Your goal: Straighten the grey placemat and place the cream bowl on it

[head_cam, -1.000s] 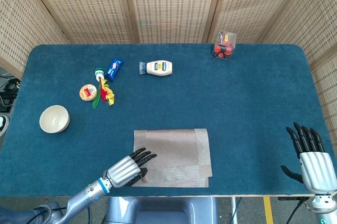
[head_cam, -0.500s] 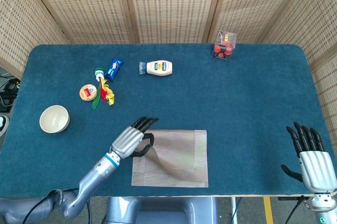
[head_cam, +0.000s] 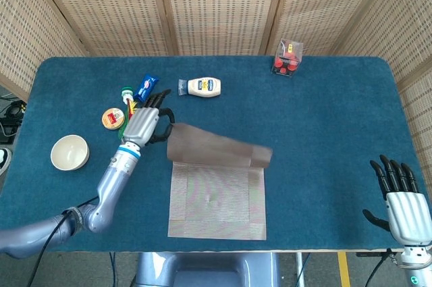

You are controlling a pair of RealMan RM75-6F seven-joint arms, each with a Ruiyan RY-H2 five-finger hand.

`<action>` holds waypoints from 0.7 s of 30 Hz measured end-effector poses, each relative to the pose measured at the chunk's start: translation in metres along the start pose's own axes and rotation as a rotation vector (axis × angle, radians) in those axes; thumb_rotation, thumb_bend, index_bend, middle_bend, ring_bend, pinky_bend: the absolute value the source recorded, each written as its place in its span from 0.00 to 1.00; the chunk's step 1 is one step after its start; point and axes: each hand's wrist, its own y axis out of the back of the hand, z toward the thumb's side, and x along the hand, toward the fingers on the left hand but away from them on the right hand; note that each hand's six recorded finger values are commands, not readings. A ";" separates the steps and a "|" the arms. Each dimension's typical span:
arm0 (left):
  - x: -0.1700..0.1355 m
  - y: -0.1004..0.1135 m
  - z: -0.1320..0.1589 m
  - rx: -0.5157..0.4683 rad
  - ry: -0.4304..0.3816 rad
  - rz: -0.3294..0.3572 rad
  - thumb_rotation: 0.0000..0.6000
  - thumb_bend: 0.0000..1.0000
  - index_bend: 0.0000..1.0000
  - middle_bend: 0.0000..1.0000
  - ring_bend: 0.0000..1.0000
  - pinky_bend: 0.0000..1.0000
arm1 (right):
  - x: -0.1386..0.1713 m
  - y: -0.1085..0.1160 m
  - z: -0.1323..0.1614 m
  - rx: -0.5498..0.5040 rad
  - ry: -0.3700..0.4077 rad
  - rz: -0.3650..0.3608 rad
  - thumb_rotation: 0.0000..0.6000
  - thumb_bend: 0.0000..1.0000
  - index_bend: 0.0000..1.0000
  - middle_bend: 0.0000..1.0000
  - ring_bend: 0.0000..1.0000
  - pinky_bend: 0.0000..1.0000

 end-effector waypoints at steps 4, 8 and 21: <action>0.005 0.010 -0.035 0.012 0.100 0.030 1.00 0.58 0.80 0.00 0.00 0.00 | 0.001 0.000 0.001 0.002 0.002 0.000 1.00 0.00 0.09 0.00 0.00 0.00; 0.003 0.014 -0.066 0.036 0.170 0.053 1.00 0.23 0.24 0.00 0.00 0.00 | 0.001 -0.001 0.002 0.006 0.004 0.003 1.00 0.00 0.09 0.00 0.00 0.00; -0.051 0.053 -0.107 0.054 0.188 0.164 1.00 0.00 0.00 0.00 0.00 0.00 | 0.003 -0.013 0.011 0.025 0.044 0.040 1.00 0.00 0.09 0.00 0.00 0.00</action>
